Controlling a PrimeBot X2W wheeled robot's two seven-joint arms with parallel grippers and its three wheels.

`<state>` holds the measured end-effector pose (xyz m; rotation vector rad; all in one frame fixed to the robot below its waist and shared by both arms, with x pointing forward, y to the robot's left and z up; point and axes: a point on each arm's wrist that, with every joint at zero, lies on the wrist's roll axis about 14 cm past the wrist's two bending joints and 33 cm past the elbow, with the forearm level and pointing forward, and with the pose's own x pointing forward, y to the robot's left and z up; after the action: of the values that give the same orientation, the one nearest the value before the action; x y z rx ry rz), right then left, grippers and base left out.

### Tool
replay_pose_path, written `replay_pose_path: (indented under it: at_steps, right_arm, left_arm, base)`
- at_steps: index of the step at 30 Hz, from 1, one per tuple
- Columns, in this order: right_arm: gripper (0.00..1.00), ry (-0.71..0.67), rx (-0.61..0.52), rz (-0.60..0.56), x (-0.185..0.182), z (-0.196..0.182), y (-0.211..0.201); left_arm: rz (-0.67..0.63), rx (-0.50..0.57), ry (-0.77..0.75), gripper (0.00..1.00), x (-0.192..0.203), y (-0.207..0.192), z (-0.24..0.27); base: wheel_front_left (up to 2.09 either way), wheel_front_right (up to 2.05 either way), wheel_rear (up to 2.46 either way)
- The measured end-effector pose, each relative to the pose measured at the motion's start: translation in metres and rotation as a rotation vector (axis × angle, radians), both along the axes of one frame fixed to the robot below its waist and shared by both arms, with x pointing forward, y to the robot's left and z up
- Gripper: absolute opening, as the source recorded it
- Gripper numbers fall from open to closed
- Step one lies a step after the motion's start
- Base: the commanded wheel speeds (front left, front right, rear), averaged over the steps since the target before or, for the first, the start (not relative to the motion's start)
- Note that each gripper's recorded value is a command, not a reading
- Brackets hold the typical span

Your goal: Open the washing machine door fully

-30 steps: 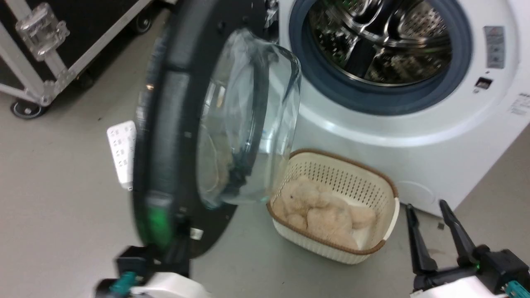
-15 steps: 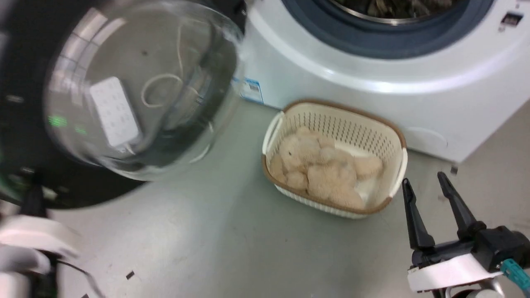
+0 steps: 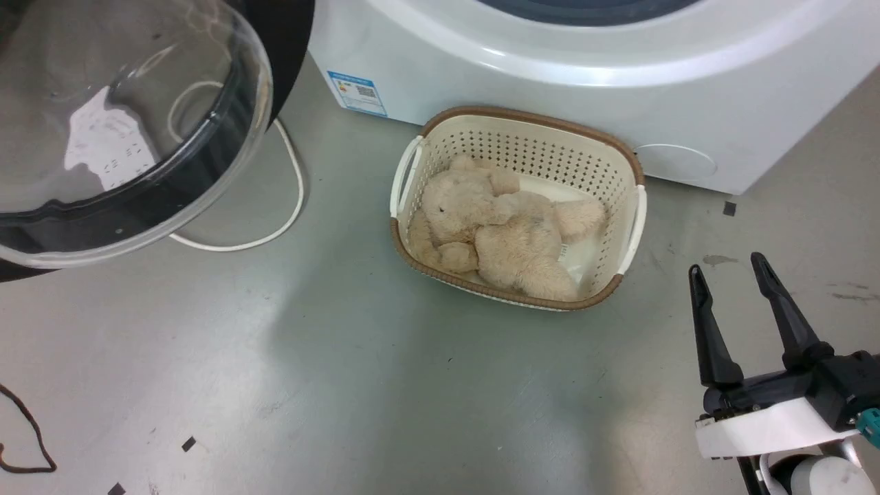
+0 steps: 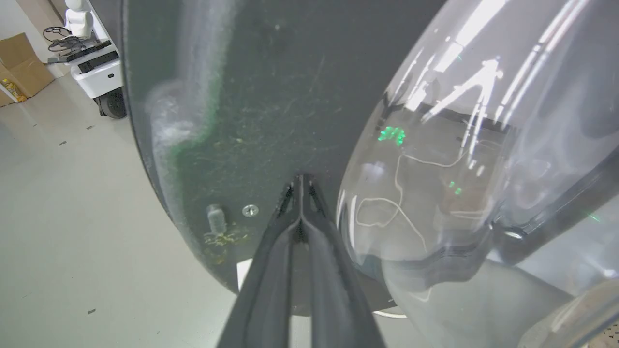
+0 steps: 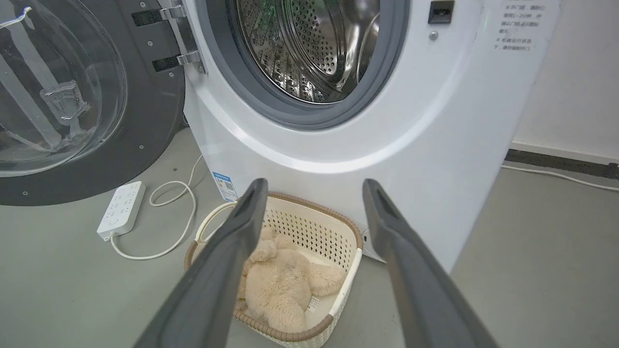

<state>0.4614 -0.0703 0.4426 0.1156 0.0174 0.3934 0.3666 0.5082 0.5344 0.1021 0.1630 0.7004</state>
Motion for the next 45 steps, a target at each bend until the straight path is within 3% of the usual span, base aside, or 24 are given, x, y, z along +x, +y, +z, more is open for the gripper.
replay_pose_path:
  at_steps: [6, 11, 16, 24, 34, 35, 36, 37, 45]
  right_arm:
    - [1.00, -0.025, -0.008, -0.020, -0.002, 0.011, -0.007]
    - [1.00, -0.070, -0.007, -0.054, -0.004, 0.032, -0.017]
    - [1.00, -0.128, -0.010, -0.129, -0.010, 0.058, -0.038]
    - [1.00, -0.195, -0.014, -0.184, -0.041, 0.091, -0.058]
    - [1.00, -0.209, -0.013, -0.247, -0.081, 0.101, -0.082]
    - [1.00, -0.206, -0.009, -0.253, -0.084, 0.100, -0.083]
    - [1.00, -0.203, -0.007, -0.257, -0.086, 0.100, -0.085]
    - [1.00, -0.200, -0.005, -0.264, -0.088, 0.099, -0.087]
    - [1.00, -0.165, 0.003, -0.291, -0.102, 0.089, -0.096]
  left_arm:
    - [-0.040, 0.028, -0.038, 0.00, 0.006, -0.001, 0.006]
    - [-0.133, 0.077, -0.124, 0.00, 0.015, -0.025, 0.023]
    - [-0.290, 0.100, -0.198, 0.00, 0.022, -0.085, 0.028]
    - [-0.484, -0.014, -0.338, 0.00, 0.011, -0.199, 0.031]
    - [-0.620, -0.132, -0.337, 0.00, -0.012, -0.281, 0.016]
    - [-0.635, -0.141, -0.331, 0.29, -0.014, -0.288, 0.013]
    - [-0.644, -0.151, -0.325, 0.85, -0.015, -0.294, 0.010]
    - [-0.655, -0.156, -0.316, 1.00, -0.017, -0.300, 0.007]
    - [-0.723, -0.174, -0.234, 1.00, -0.028, -0.337, -0.020]
  base:
    - [0.00, 0.00, 0.00]
    - [0.00, 0.00, 0.00]
    - [0.00, 0.00, 0.00]
    - [0.00, 0.00, 0.00]
    - [0.00, 0.00, 0.00]
    - [0.00, 0.00, 0.00]
    - [0.00, 0.00, 0.00]
    - [0.00, 0.00, 0.00]
    - [0.00, 0.00, 0.00]
